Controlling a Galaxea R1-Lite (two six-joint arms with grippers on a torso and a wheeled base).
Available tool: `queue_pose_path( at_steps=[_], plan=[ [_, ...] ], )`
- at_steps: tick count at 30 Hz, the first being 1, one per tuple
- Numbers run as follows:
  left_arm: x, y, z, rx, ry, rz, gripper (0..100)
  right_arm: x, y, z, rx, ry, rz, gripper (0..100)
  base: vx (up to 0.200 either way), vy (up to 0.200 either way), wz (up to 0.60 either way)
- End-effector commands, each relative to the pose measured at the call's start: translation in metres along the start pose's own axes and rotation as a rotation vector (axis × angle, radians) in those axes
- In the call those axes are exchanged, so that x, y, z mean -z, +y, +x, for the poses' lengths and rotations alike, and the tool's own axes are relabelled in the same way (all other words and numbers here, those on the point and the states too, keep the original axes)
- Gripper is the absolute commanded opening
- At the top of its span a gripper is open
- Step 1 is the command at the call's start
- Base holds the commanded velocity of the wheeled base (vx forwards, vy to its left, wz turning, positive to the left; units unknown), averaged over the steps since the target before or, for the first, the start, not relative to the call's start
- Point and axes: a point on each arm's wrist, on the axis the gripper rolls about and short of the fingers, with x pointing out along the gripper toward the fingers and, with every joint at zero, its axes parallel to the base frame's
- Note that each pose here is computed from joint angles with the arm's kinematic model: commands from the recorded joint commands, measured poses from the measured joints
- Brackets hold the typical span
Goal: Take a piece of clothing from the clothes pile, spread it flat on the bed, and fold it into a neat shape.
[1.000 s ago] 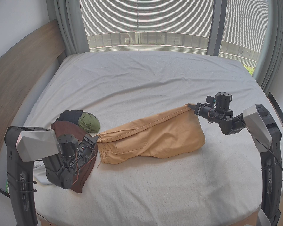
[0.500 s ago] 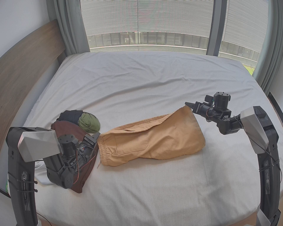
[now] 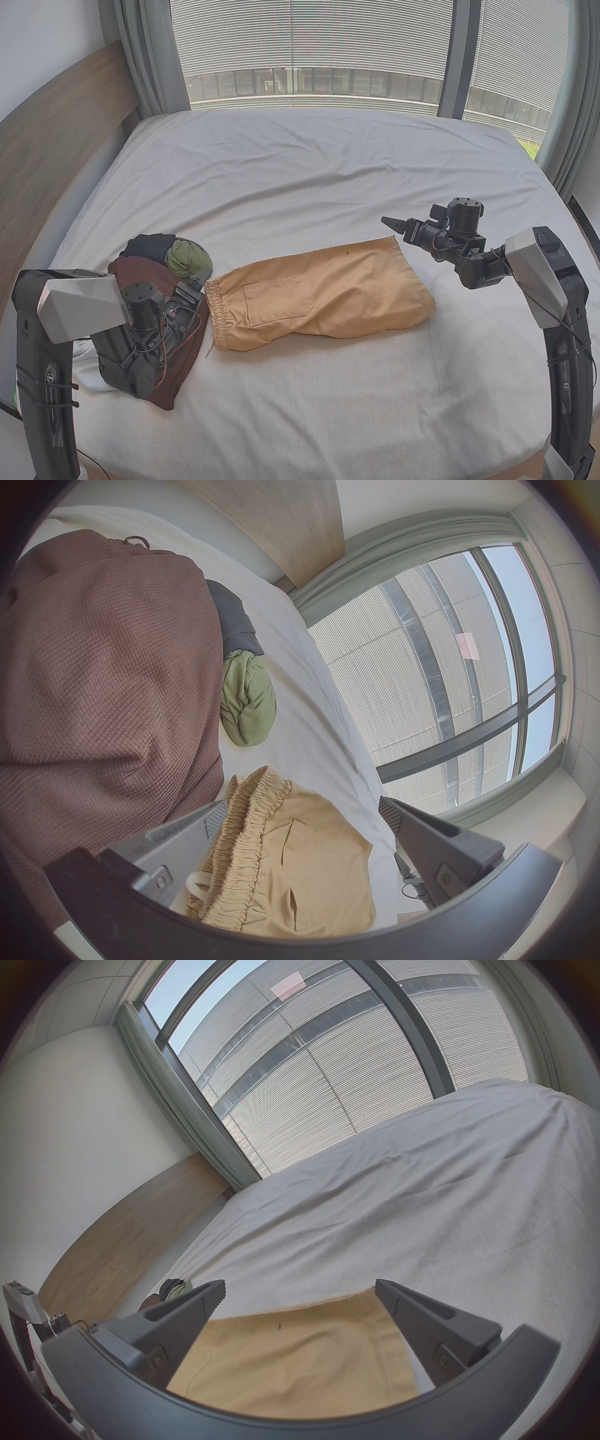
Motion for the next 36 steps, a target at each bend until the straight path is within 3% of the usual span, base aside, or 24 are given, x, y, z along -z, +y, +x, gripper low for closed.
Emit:
queue_pose_path(
  at_steps=[1,6,13,16,17,21,30,36],
  plan=[
    [0.0,-0.009,-0.01,0.012,0.015,0.004,100,-0.015,0.023,-0.021,-0.006,0.013,0.0,100,0.0,0.0,0.0],
    [0.001,-0.039,-0.034,0.082,0.073,0.065,100,-0.02,0.038,-0.054,0.028,0.053,0.018,100,0.0,0.0,0.0],
    [0.001,-0.059,-0.073,0.211,0.227,0.326,100,-0.002,0.051,-0.106,0.03,0.08,0.031,100,0.0,0.0,0.0],
    [0.002,-0.06,-0.081,0.245,0.272,0.381,100,0.007,0.051,-0.117,0.018,0.084,0.034,100,0.0,0.0,0.0],
    [0.001,-0.06,-0.086,0.274,0.299,0.448,100,0.017,0.05,-0.126,0.011,0.101,0.04,100,0.0,0.0,0.0],
    [-0.003,-0.05,-0.086,0.257,0.291,0.549,100,0.037,0.044,-0.138,0.007,0.121,0.067,100,0.0,0.0,0.0],
    [-0.009,-0.04,-0.085,0.227,0.27,0.588,100,0.058,0.033,-0.135,0.025,0.172,0.103,100,0.0,0.0,0.0],
    [-0.006,-0.026,-0.08,0.175,0.264,0.674,100,0.075,0.025,-0.132,0.052,0.24,0.134,100,0.0,0.0,0.0]
  ],
)
